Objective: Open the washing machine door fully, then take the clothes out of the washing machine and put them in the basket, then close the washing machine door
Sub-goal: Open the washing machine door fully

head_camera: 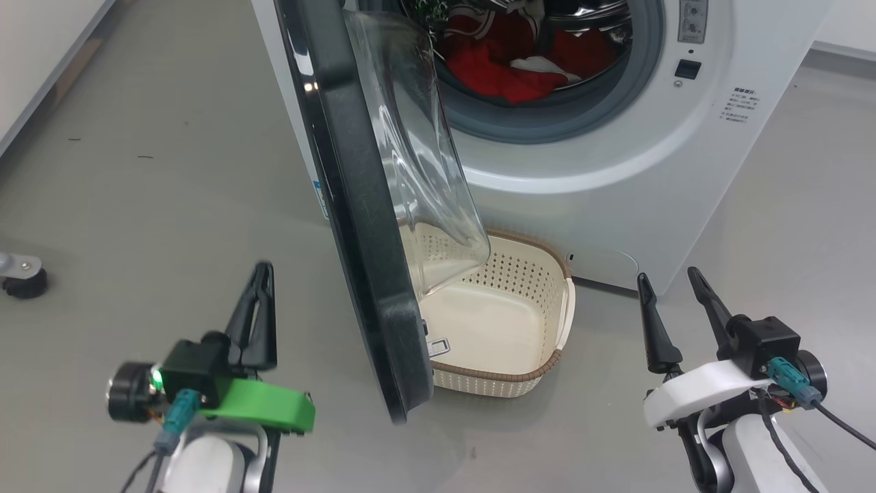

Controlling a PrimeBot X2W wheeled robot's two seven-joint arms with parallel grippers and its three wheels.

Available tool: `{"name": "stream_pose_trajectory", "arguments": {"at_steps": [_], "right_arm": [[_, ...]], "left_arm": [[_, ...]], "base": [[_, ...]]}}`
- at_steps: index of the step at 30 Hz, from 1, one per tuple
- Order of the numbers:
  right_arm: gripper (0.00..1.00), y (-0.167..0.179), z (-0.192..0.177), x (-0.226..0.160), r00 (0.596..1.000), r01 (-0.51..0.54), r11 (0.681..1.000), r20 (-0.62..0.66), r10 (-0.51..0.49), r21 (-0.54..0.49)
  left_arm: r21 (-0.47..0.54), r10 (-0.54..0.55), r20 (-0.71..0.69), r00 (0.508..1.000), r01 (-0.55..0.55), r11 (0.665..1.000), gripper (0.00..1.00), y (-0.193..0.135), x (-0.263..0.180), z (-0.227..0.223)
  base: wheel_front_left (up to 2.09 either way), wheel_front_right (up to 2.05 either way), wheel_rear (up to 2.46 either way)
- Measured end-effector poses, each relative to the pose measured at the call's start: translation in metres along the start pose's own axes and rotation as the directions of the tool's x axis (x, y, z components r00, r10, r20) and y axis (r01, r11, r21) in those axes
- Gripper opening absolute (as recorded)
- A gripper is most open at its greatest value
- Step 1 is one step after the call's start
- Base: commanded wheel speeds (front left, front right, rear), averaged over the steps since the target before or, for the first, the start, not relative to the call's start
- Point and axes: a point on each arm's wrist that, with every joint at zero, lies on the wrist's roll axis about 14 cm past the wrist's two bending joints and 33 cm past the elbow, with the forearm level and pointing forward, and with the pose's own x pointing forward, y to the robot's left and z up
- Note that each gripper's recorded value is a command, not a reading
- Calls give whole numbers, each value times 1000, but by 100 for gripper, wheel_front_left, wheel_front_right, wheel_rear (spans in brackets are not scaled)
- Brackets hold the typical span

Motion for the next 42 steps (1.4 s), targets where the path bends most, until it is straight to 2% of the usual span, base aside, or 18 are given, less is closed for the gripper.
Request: {"name": "stream_pose_trajectory", "arguments": {"at_steps": [5, 6, 13, 18, 21, 26, 32, 38, 42], "right_arm": [[100, 5, -1, -1, 1000, -14, 1000, -3, 14, 2], [100, 5, -1, -1, 1000, -14, 1000, -3, 14, 2], [100, 7, -3, -4, 1000, -18, 1000, -11, 18, 4], [100, 9, -2, -6, 1000, -25, 1000, -9, 25, -4], [100, 11, 0, -8, 1000, -30, 1000, -4, 30, -1], [100, 8, 2, -12, 1000, -16, 1000, -1, 16, -8], [100, 5, -2, -16, 1000, -5, 1000, -10, 5, -4], [100, 3, -4, -17, 1000, 1, 1000, -14, -1, -3], [100, 3, -6, -17, 1000, -2, 1000, -20, 2, -1]], "left_arm": [[30, -33, 222, 975, 27, 999, 0, -9, 16, 72], [30, -33, 222, 975, 27, 999, 0, -9, 16, 72], [65, -104, 474, 875, 82, 994, 0, -31, 8, 157], [74, -200, 562, 802, 191, 979, 0, -62, -8, 190], [81, -290, 576, 764, 300, 951, 0, -90, -19, 195], [63, -438, 544, 715, 486, 872, 0, -135, -39, 183], [-1, -576, 395, 715, 628, 778, 0, -171, -57, 140], [-99, -653, 211, 727, 681, 726, 0, -191, -71, 92], [-155, -676, 105, 730, 683, 713, 0, -196, -79, 65]], "base": [[0, 0, 0], [0, 0, 0], [0, 0, 0], [0, 0, 0], [0, 0, 0], [0, 0, 0], [0, 0, 0], [0, 0, 0], [0, 0, 0]]}}
